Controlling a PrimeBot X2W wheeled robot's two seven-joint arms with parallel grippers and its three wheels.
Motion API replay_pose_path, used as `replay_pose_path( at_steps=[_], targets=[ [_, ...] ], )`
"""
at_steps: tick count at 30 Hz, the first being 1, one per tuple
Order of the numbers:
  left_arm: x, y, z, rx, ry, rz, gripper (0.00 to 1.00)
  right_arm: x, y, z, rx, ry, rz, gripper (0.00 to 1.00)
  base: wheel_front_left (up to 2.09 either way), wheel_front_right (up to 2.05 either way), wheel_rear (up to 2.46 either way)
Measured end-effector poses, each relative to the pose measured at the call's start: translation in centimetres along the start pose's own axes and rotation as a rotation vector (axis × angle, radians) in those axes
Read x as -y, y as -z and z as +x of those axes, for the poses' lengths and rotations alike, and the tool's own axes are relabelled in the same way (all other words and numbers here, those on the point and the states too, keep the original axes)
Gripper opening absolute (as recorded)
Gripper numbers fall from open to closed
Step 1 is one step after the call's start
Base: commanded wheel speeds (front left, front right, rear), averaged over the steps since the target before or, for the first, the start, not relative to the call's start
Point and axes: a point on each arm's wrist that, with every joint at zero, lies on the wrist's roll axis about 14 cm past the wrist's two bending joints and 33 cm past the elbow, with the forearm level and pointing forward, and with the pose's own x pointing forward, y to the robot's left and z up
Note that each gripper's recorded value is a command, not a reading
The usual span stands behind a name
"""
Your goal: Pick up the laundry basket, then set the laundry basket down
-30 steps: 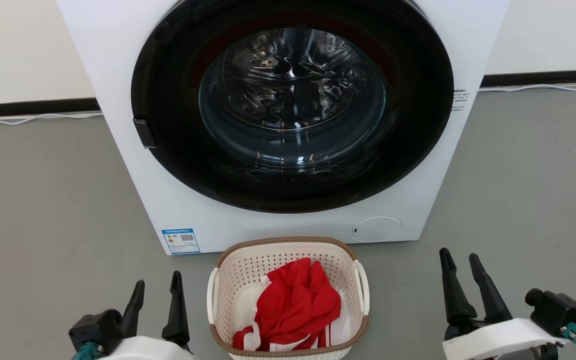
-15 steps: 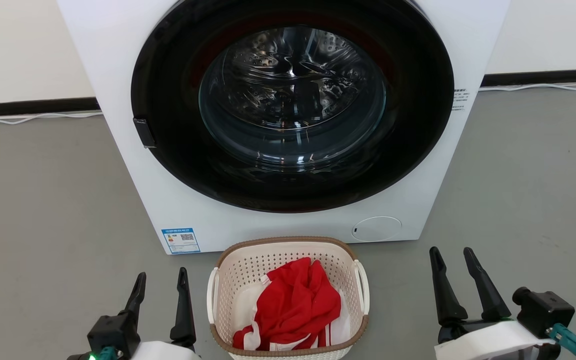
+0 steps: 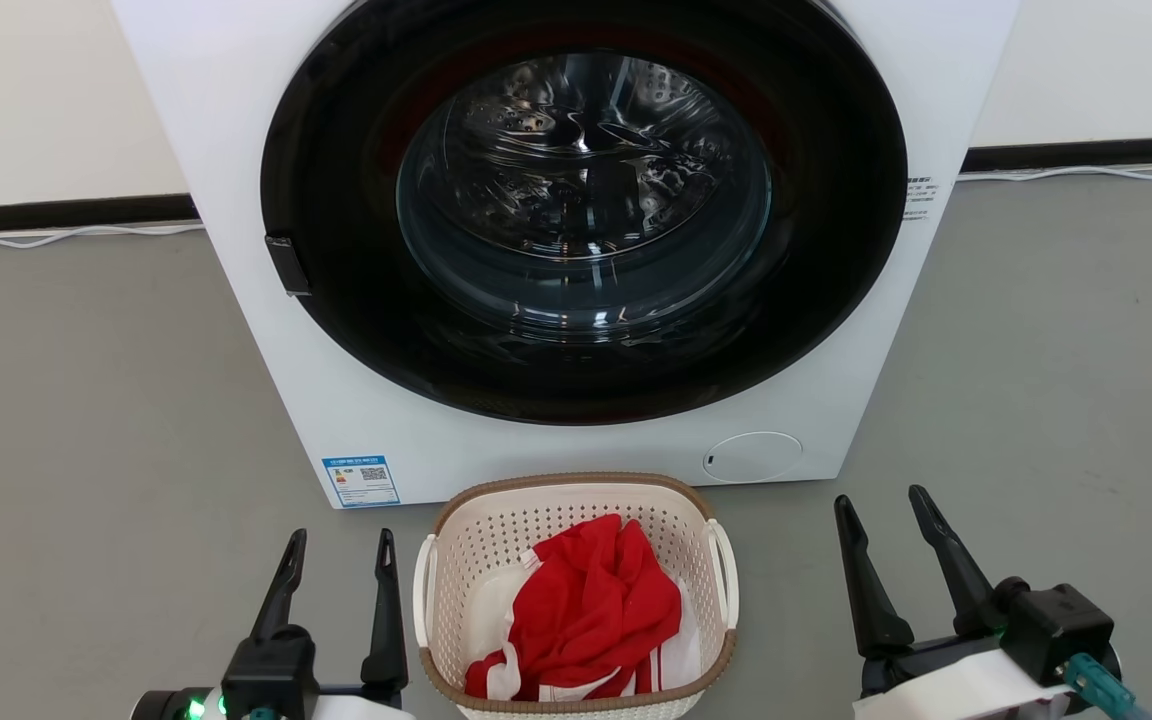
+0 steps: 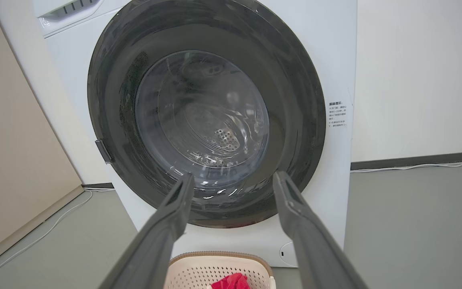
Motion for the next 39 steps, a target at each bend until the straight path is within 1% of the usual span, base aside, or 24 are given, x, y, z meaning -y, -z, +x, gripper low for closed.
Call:
replay_pose_path(
  at_steps=[4, 7, 24, 31, 35, 39],
  targets=[
    [0.3, -0.3, 0.0, 0.018, 0.013, 0.04, 1.0, -0.2, -0.1, 0.0, 0.011, -0.015, -0.047, 1.0, 0.0, 0.0, 0.0],
    [0.4, -0.4, 0.0, 0.023, 0.015, 0.044, 1.0, -0.3, -0.2, 0.0, 0.012, -0.017, -0.051, 1.0, 0.0, 0.0, 0.0],
    [0.3, 0.2, -0.3, 0.003, 0.012, 0.04, 1.0, -0.2, 0.0, 0.0, 0.007, -0.014, -0.052, 1.0, 0.0, 0.0, 0.0],
    [0.2, 0.9, -0.2, -0.016, 0.009, 0.039, 1.0, 0.0, 0.6, 0.2, -0.012, -0.01, -0.04, 1.0, 0.0, 0.0, 0.0],
    [0.3, 2.4, 0.6, -0.062, 0.018, 0.035, 1.0, 0.5, 1.4, 1.9, -0.032, -0.005, -0.04, 1.0, 0.0, 0.0, 0.0],
    [0.3, 3.3, 2.9, -0.076, 0.017, 0.028, 1.0, 1.2, 2.4, 4.1, -0.052, 0.002, -0.049, 1.0, 0.0, 0.0, 0.0]
  ],
)
